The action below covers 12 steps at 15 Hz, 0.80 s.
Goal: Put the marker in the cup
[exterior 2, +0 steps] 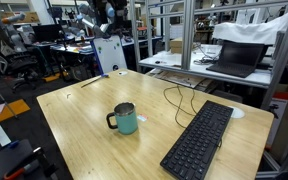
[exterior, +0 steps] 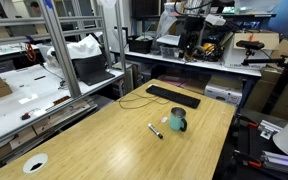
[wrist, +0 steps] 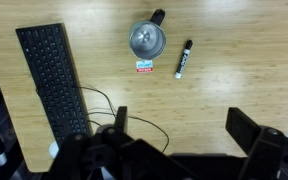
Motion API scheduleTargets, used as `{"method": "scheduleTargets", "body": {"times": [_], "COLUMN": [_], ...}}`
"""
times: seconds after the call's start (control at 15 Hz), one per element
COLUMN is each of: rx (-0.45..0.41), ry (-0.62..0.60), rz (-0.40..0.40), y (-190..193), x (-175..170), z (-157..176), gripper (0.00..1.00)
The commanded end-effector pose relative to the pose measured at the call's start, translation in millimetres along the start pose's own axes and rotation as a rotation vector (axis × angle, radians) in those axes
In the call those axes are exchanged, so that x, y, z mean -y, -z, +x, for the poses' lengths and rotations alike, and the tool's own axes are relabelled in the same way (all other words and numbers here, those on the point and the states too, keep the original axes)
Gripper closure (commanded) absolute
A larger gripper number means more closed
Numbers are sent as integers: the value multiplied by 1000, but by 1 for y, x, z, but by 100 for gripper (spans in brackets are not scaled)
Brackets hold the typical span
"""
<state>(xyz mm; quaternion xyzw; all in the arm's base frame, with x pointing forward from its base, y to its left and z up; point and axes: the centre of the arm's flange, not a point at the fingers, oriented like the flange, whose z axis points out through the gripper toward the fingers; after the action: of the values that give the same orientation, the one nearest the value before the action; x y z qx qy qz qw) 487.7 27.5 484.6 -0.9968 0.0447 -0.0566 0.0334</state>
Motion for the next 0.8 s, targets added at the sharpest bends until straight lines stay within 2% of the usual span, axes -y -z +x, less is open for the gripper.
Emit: {"method": "scheduleTargets", "body": {"times": [0.0, 0.33, 0.47, 0.53, 0.73], "rx": [19, 103, 117, 132, 128], "ry": [-4, 72, 135, 93, 114], "rz": [-11, -15, -20, -21, -20], "y": [-36, -95, -98, -104, -102], "x": [20, 52, 59, 57, 60], "z": [1, -4, -7, -9, -9], "gripper": [0, 0, 0, 0, 0]}}
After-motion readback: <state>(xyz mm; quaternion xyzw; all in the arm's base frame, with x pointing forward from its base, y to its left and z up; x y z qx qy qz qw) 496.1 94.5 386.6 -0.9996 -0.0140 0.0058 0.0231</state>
